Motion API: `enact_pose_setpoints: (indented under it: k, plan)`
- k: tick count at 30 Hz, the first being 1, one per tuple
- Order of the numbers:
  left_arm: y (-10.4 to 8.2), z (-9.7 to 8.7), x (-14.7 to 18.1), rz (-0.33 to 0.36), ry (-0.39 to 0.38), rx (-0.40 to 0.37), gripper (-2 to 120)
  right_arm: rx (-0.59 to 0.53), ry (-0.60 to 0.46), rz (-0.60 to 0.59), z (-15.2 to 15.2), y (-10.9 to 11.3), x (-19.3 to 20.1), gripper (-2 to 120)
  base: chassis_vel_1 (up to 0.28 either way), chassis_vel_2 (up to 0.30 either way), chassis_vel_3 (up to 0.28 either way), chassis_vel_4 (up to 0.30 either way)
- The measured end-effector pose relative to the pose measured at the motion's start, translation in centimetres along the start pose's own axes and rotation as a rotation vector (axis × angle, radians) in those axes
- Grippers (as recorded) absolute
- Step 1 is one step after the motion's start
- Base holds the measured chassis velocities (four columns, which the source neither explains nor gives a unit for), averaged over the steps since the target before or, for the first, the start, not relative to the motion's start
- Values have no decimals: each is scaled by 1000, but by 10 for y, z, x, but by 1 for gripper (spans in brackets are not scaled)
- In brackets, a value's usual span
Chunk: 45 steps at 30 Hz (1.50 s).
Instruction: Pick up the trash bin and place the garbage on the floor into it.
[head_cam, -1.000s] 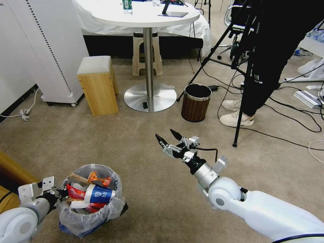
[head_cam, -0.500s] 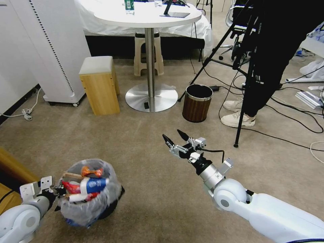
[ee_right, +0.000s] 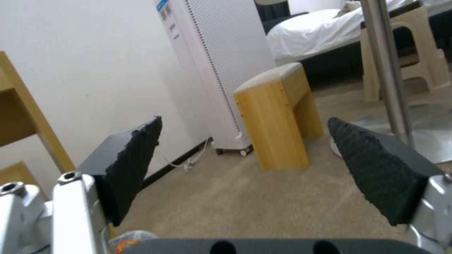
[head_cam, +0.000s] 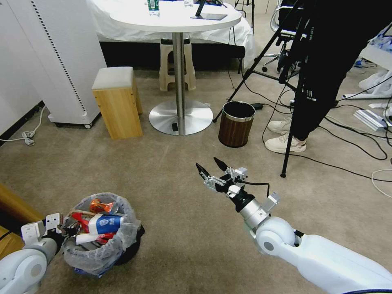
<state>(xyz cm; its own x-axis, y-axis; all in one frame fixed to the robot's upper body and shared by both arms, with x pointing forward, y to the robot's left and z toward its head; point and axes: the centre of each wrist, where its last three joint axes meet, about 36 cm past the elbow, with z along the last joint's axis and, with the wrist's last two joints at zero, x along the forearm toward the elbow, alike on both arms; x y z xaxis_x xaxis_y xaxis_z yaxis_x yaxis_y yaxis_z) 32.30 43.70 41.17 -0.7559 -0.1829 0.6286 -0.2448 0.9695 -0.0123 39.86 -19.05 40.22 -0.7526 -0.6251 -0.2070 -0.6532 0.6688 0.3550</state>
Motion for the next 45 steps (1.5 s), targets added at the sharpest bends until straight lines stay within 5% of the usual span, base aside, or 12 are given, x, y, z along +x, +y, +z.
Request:
enact_pose_setpoints:
  k: [2, 7, 20, 22, 26, 31, 38, 45]
  plan:
    - [-3, -3, 4, 3, -25, 0, 86, 4, 0, -5, 2, 0, 0, 87, 0, 0, 0, 0]
    - [-8, -5, 7, -7, -81, -8, 98, 6, -4, -6, 2, 1, 0, 85, 0, 0, 0, 0]
    - [-15, -28, 16, -9, -299, -19, 100, 8, -40, 58, -11, -5, -4, 100, 0, 0, 0, 0]
    - [-27, -39, 29, 4, -398, 8, 100, 22, -55, 119, -20, -12, -4, 100, 0, 0, 0, 0]
    - [-34, -39, 46, 8, -461, 24, 100, 45, -102, 175, -25, -20, -7, 100, 0, 0, 0, 0]
    - [-41, -37, 67, 12, -509, 25, 100, 99, -180, 239, -43, -36, -12, 100, 0, 0, 0, 0]
    - [-62, -34, 105, 10, -602, 31, 100, 245, -385, 415, -105, -81, 3, 100, 0, 0, 0, 0]
    - [-74, -21, 128, 2, -604, 1, 100, 346, -465, 552, -115, -91, 38, 100, 0, 0, 0, 0]
